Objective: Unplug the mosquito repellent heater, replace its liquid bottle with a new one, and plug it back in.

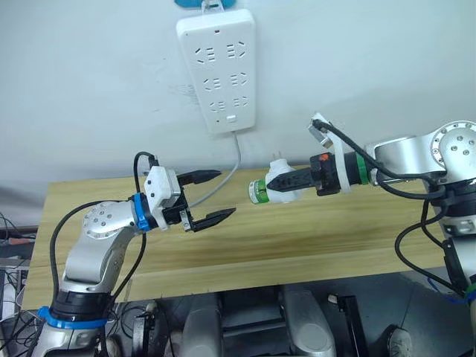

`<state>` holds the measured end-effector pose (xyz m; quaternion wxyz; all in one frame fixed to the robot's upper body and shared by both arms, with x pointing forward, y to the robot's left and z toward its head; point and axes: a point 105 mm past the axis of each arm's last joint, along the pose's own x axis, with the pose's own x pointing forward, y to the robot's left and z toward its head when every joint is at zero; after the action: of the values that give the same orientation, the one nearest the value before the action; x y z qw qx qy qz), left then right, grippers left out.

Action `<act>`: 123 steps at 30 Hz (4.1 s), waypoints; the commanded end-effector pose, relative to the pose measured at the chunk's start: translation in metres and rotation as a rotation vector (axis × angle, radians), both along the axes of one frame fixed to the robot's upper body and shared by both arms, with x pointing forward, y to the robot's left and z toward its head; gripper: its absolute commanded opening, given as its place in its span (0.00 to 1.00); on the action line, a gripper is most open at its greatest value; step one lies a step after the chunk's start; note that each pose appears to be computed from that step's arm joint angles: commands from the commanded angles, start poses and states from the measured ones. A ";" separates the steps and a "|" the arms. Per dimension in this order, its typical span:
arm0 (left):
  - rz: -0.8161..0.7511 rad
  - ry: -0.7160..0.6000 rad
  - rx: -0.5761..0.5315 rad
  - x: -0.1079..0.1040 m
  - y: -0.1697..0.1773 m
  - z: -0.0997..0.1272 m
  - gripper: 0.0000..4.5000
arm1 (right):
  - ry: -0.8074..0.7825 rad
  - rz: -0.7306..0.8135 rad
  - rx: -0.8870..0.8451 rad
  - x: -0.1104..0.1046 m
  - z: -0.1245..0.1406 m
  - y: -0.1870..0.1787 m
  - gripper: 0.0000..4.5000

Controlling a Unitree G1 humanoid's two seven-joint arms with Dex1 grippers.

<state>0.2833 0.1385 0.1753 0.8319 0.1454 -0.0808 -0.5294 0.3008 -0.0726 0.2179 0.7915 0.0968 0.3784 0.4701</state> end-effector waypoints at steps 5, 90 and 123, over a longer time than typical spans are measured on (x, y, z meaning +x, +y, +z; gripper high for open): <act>0.028 0.046 0.062 -0.005 -0.005 -0.002 0.99 | -0.035 0.016 -0.083 -0.001 -0.008 -0.003 0.68; -0.124 -0.096 0.246 0.032 -0.086 -0.037 0.50 | -0.061 0.035 -0.171 0.008 -0.010 0.017 0.68; -0.094 -0.111 0.211 0.032 -0.078 -0.034 0.50 | -0.093 0.011 -0.122 0.006 -0.003 0.009 0.99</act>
<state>0.3183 0.0591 0.1297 0.7773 0.2647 -0.0509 -0.5685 0.3120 -0.0630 0.2032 0.8082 0.0178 0.3950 0.4365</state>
